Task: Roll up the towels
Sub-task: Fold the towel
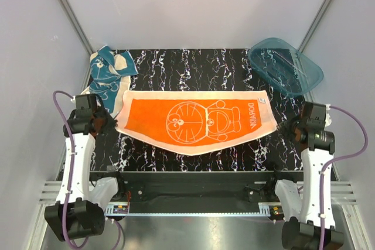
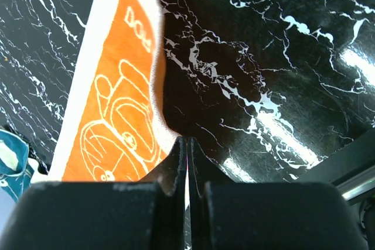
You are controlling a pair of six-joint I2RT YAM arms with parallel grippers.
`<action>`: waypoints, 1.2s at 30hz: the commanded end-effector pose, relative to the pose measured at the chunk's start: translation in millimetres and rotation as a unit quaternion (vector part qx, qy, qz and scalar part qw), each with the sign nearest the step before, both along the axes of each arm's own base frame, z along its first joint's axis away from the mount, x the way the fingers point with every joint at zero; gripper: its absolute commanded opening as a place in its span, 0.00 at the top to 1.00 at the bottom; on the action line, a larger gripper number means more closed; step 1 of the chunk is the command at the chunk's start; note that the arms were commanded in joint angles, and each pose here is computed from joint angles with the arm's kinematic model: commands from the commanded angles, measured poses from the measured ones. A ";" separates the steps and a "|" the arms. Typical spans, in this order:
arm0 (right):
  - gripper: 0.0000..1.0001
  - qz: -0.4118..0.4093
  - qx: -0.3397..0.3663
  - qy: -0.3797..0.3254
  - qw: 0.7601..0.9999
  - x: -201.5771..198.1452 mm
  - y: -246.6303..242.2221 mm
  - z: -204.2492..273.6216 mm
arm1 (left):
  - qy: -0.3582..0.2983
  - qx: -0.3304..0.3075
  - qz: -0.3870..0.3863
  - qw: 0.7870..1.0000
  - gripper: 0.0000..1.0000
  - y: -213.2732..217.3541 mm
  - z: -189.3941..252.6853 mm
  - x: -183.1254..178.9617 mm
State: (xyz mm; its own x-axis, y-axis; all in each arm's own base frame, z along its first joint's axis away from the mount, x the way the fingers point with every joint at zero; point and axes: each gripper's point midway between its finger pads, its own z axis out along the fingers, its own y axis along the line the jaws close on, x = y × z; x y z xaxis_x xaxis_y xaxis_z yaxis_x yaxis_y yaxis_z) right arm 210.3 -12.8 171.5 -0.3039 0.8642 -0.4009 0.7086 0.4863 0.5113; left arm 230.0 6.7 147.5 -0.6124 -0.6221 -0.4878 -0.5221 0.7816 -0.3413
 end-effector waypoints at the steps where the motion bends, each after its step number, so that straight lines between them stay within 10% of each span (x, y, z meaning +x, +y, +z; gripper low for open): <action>1: 1.00 0.023 -0.001 0.004 1.000 13.9 0.4 10.0 | -0.042 0.005 -0.004 0.999 1.00 1.9 38.7 11.9; 13: 1.00 0.048 -0.002 0.001 0.999 111.1 -17.9 -4.9 | -0.030 -0.001 0.009 0.999 1.00 18.6 62.6 102.7; 36: 1.00 0.083 0.012 0.064 0.994 237.7 -43.4 -65.0 | 0.119 0.030 -0.020 0.992 1.00 27.8 -34.4 219.1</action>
